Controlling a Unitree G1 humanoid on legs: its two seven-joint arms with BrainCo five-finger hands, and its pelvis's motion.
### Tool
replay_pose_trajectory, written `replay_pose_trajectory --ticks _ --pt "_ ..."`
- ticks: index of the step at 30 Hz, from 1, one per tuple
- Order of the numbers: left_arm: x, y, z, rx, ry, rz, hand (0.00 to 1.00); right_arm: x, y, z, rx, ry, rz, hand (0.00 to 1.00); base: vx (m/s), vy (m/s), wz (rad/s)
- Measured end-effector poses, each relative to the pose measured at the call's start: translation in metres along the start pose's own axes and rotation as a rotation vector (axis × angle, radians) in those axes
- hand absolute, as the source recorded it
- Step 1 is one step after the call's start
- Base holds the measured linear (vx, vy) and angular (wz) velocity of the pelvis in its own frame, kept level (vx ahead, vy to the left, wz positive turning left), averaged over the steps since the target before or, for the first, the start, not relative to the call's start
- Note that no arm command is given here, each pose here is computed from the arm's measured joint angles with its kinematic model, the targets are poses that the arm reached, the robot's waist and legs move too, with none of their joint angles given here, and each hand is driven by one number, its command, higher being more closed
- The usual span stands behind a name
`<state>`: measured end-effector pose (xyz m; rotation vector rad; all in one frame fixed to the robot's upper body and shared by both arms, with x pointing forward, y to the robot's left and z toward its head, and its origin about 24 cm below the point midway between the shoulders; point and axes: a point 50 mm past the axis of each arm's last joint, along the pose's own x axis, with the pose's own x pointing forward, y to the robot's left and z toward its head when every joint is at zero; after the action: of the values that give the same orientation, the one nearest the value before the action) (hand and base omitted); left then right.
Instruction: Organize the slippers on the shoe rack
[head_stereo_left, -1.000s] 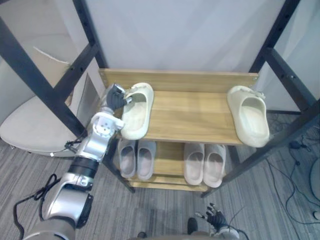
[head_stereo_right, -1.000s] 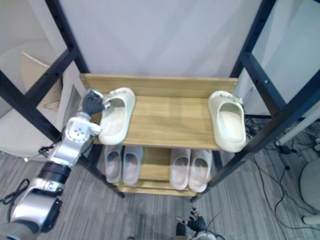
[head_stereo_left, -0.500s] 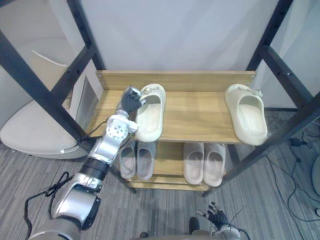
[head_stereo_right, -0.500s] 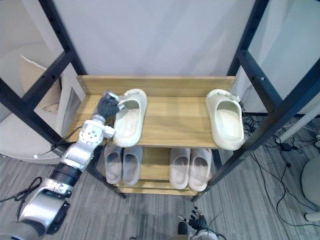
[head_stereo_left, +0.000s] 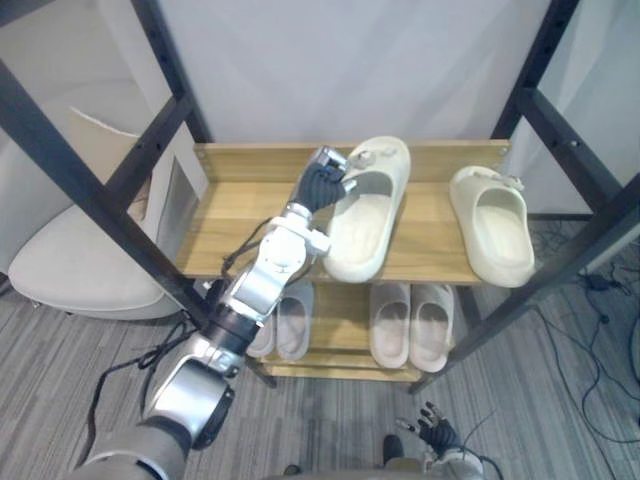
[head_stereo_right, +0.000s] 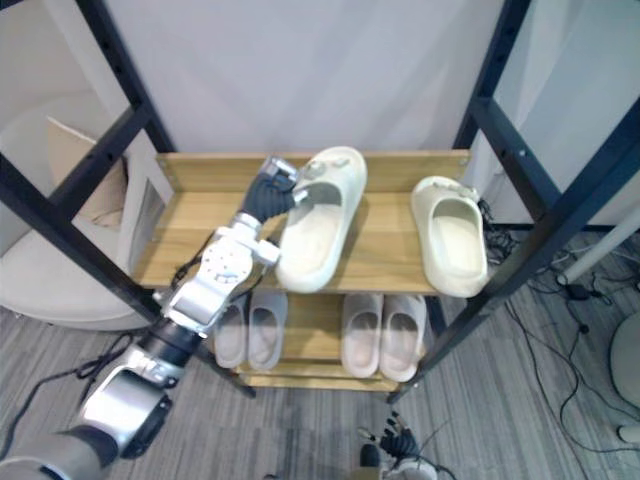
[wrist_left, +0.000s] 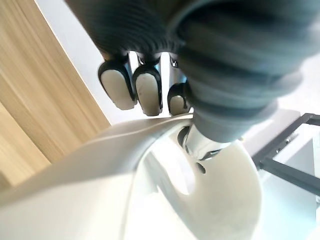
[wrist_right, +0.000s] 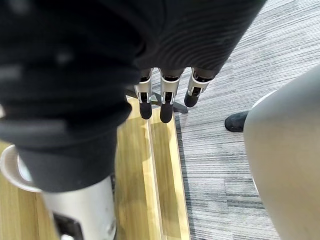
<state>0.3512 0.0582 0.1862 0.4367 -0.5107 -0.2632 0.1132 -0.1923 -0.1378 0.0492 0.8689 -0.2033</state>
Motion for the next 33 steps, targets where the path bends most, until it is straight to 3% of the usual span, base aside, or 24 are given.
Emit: replay_pose_trajectory --ticks 18,19,33 --pt "0.007 -0.016 -0.010 -0.035 0.084 -0.001 1.00 -0.002 0.001 0.013 0.038 -0.073 -0.003 0.00 0.00 0.004 -0.07" --pt "0.007 -0.015 -0.010 -0.036 0.085 0.000 0.00 -0.002 0.001 0.013 0.042 -0.078 -0.005 0.00 0.00 0.000 0.00" --pt "0.011 -0.038 0.001 -0.166 0.087 0.000 0.00 -0.004 0.001 0.012 0.045 -0.076 -0.018 0.00 -0.01 0.000 0.02"
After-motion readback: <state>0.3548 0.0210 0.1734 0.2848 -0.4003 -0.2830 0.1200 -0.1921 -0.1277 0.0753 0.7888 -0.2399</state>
